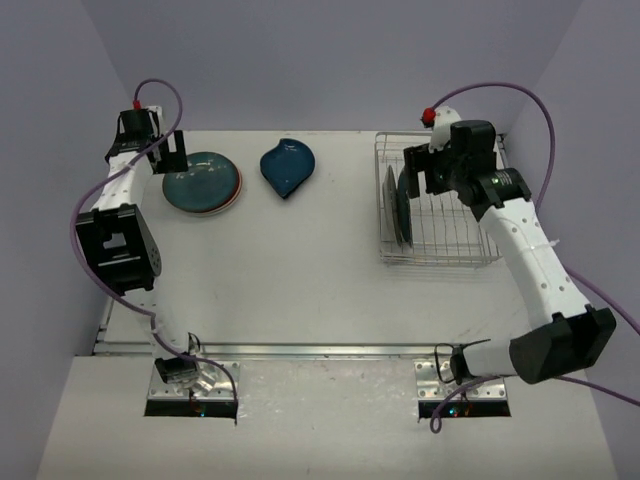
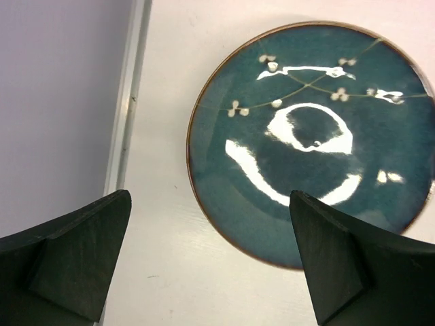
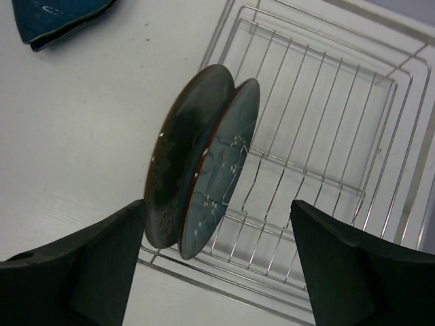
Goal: Unload the plates from the dish rack
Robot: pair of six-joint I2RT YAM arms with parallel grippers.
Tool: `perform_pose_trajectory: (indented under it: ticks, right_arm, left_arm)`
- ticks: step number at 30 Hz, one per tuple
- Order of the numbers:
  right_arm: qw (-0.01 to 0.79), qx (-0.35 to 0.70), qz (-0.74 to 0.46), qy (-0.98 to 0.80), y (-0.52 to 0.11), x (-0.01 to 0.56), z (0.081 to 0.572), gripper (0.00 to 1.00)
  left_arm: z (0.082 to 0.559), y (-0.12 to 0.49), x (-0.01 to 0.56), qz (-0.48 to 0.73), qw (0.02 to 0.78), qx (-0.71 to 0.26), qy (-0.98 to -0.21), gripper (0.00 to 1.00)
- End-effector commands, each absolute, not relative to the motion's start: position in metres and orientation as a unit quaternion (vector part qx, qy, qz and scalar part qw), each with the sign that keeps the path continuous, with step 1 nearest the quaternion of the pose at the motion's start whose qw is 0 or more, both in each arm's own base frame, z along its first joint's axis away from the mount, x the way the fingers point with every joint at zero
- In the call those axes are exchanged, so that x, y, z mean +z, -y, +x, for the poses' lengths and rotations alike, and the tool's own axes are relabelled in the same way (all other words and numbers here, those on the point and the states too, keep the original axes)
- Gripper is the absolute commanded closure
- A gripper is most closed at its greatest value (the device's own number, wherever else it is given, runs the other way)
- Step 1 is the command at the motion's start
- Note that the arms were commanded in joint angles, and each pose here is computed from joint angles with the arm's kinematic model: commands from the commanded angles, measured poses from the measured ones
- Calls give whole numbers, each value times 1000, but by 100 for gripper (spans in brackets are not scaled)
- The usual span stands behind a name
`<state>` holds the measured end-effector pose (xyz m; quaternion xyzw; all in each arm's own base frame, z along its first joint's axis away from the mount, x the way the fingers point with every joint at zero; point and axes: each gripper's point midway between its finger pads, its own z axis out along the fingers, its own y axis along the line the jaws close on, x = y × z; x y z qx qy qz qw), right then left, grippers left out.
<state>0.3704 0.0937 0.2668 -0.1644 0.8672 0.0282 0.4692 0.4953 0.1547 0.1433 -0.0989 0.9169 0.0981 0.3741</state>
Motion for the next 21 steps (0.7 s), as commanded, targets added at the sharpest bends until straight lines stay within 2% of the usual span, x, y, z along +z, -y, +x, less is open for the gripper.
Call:
perform_pose_trajectory:
  ticks: [1, 6, 16, 18, 21]
  right_arm:
    - [409, 106, -56, -905, -76, 253, 385, 23]
    - [386, 137, -44, -911, -77, 241, 401, 26]
    - [358, 188, -52, -913, -96, 228, 413, 25]
    - [351, 185, -50, -917, -95, 221, 414, 27]
    - [342, 164, -51, -924, -89, 207, 417, 35]
  left_arm:
    - [481, -131, 229, -67, 464, 119, -875, 0]
    - [457, -106, 243, -46, 475, 101, -873, 0]
    - [430, -101, 211, -49, 440, 97, -891, 0]
    - [429, -100, 207, -51, 434, 94, -894, 0]
    - [428, -99, 204, -57, 427, 87, -898, 0]
